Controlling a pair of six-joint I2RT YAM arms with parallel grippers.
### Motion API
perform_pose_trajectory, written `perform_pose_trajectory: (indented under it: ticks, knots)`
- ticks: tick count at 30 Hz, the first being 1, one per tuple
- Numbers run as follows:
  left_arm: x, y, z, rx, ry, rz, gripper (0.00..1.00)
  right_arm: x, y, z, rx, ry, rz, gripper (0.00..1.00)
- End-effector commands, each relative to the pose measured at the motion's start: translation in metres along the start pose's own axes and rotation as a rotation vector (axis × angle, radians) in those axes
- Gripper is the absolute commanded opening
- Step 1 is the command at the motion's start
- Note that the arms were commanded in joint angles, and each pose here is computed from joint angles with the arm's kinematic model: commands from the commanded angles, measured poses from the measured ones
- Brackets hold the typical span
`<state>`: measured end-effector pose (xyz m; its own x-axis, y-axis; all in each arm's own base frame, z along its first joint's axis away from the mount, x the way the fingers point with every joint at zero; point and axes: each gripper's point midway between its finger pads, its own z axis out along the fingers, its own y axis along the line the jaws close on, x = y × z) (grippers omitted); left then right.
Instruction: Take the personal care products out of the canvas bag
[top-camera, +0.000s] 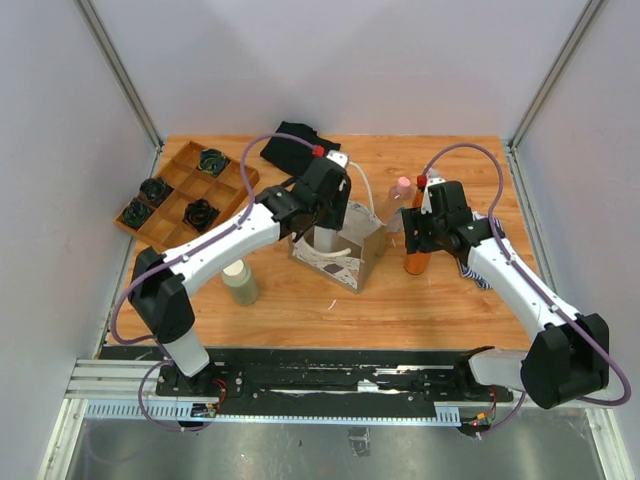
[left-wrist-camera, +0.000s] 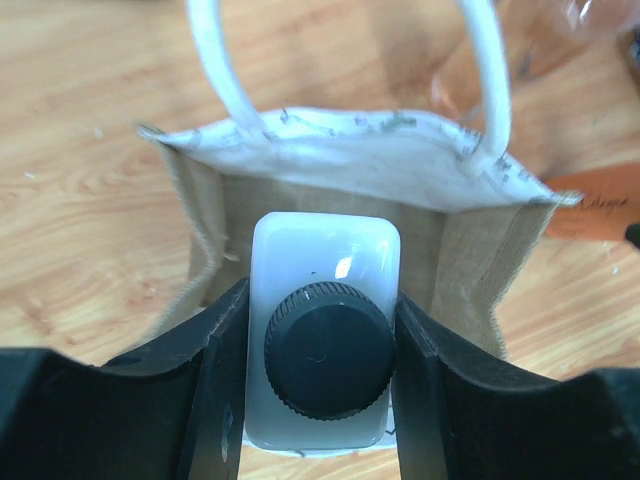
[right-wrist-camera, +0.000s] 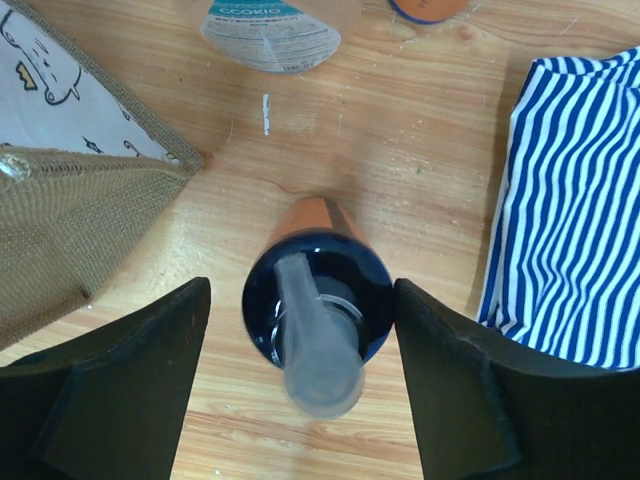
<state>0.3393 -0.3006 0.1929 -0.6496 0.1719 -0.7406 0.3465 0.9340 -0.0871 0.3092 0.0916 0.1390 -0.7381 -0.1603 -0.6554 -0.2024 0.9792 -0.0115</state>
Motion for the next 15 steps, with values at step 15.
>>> perform_pose_trajectory:
  ticks: [15]
  knots:
    - [-0.152,0.126,-0.176,-0.405,-0.619,-0.265,0.01,-0.048,-0.011,-0.076,0.016,-0.225,0.038,0.98]
